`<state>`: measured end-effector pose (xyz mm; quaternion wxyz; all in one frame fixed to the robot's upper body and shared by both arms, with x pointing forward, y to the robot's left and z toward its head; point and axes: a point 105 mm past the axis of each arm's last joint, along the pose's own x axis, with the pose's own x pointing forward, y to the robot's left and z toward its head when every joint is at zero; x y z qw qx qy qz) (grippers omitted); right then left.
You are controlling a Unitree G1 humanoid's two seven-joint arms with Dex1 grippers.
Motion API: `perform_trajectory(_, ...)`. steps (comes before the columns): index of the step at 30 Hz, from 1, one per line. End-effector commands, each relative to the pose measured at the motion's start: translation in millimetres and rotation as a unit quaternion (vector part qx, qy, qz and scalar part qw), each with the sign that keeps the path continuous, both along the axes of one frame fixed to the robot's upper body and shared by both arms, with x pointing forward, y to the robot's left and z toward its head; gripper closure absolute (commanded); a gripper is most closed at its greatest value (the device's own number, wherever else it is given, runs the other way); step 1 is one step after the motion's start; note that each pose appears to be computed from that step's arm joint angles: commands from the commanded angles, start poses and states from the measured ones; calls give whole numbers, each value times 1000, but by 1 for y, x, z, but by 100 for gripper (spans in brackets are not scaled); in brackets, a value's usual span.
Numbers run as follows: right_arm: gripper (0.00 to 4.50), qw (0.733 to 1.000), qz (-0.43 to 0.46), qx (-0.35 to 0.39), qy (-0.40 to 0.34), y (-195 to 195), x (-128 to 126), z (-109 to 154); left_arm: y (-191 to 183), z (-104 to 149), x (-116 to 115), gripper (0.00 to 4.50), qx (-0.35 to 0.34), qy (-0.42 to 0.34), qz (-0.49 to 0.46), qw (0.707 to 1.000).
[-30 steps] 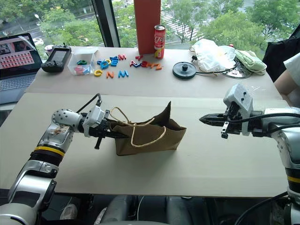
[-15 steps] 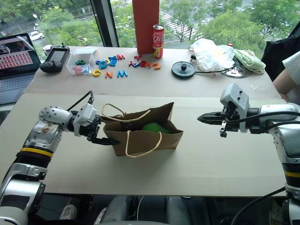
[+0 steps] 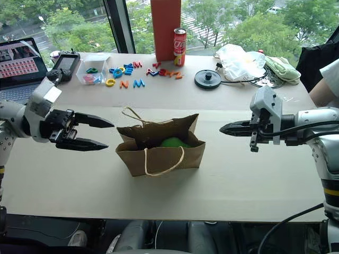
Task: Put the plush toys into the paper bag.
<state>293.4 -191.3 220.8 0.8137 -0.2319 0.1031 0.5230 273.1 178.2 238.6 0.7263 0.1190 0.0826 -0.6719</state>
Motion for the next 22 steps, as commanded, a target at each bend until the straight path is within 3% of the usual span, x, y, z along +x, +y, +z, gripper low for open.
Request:
perform_trajectory(1,450,1000,13,7,-23,5,-1,13,3,18,3,110,-18,-23,14,999)
perform_trajectory(22,450,999,20,14,-21,8,1,15,3,24,6,110,-49,-27,26,998)
